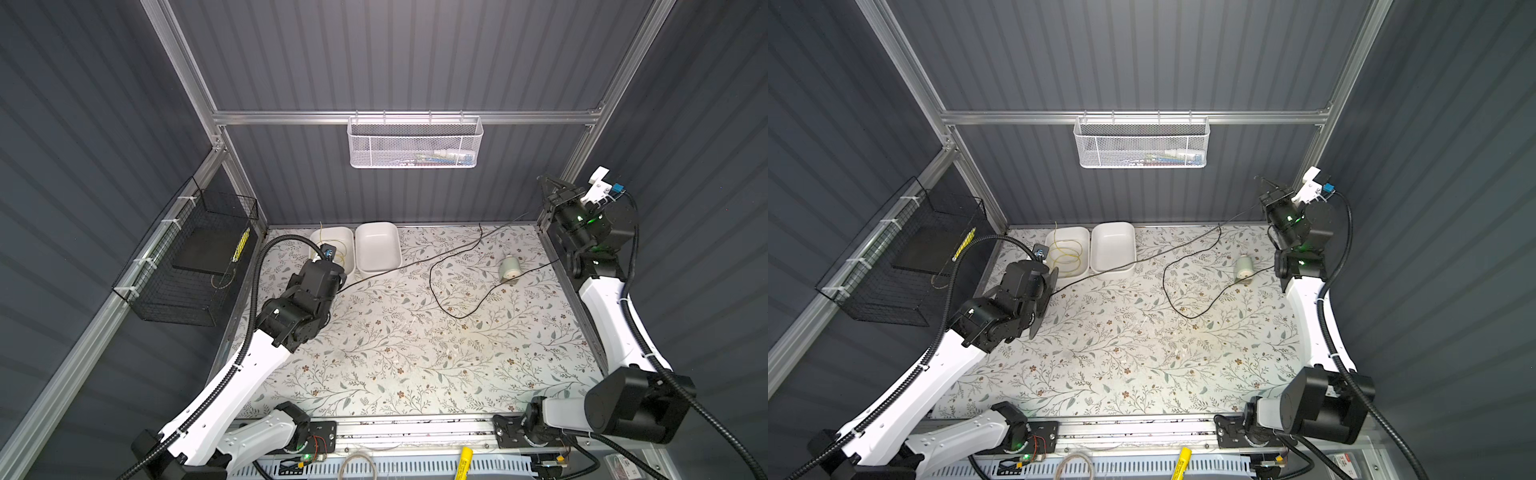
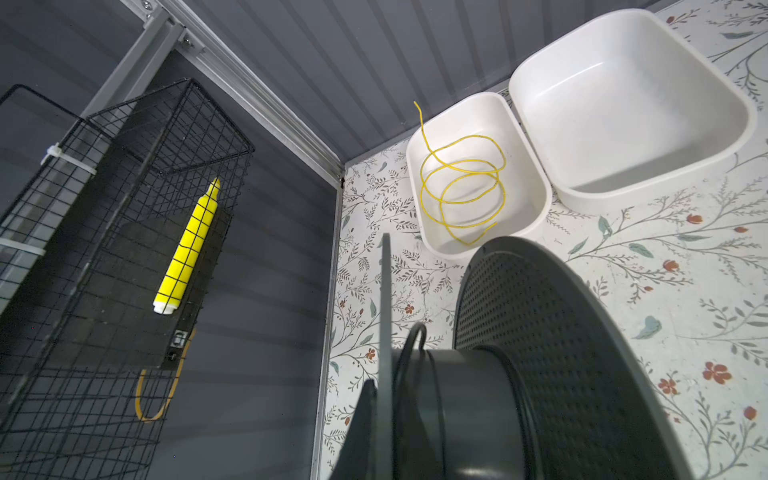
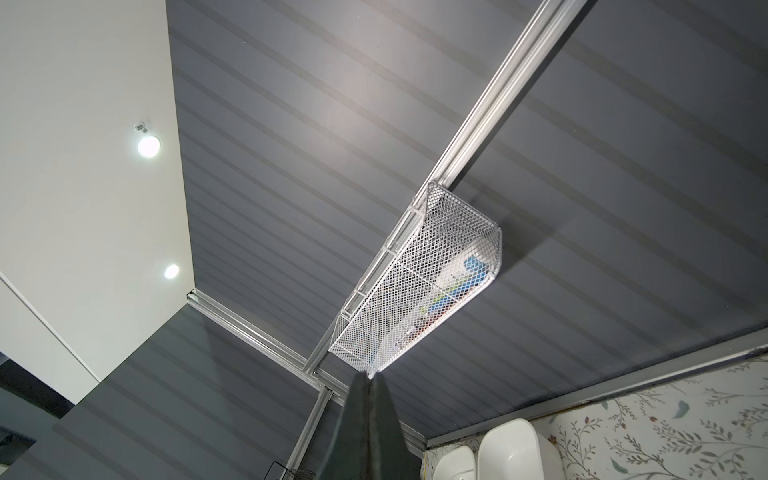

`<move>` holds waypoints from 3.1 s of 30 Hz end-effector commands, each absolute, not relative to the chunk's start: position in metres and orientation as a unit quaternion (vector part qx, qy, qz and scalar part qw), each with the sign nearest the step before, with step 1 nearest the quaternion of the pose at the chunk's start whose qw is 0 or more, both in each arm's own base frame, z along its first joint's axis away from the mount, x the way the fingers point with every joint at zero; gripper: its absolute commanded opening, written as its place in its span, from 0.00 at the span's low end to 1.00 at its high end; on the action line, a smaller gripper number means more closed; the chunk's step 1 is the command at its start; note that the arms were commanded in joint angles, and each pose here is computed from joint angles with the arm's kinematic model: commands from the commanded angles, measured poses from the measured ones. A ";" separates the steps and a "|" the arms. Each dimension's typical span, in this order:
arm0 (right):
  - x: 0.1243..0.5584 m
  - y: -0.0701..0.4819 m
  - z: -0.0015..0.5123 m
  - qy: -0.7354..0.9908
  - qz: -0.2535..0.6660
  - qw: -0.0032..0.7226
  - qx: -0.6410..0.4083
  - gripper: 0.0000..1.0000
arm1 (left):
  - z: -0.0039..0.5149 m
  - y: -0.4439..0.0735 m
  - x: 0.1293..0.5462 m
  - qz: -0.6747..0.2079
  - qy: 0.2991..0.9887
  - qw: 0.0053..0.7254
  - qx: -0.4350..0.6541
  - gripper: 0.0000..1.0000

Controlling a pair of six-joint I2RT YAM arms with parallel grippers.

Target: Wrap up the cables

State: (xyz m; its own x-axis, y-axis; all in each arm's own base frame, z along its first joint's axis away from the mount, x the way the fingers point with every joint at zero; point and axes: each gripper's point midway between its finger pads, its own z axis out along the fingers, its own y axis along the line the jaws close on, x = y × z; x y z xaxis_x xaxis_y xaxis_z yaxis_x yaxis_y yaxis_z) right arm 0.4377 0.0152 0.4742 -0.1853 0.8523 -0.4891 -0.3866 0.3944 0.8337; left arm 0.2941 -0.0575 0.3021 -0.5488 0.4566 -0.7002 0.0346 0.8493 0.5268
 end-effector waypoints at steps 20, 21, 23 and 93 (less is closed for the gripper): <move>0.532 0.000 0.428 0.624 0.451 0.591 0.239 0.00 | 0.286 -0.109 0.279 0.116 0.860 0.400 0.295 0.00; 0.535 -0.001 0.426 0.628 0.448 0.589 0.241 0.00 | 0.287 -0.111 0.278 0.111 0.859 0.402 0.297 0.00; 0.539 -0.001 0.421 0.632 0.443 0.587 0.244 0.00 | 0.290 -0.113 0.274 0.101 0.856 0.403 0.307 0.00; 0.269 0.342 0.416 0.675 0.533 0.494 -0.128 0.00 | 0.398 -0.140 0.413 0.045 0.737 0.670 -0.073 0.00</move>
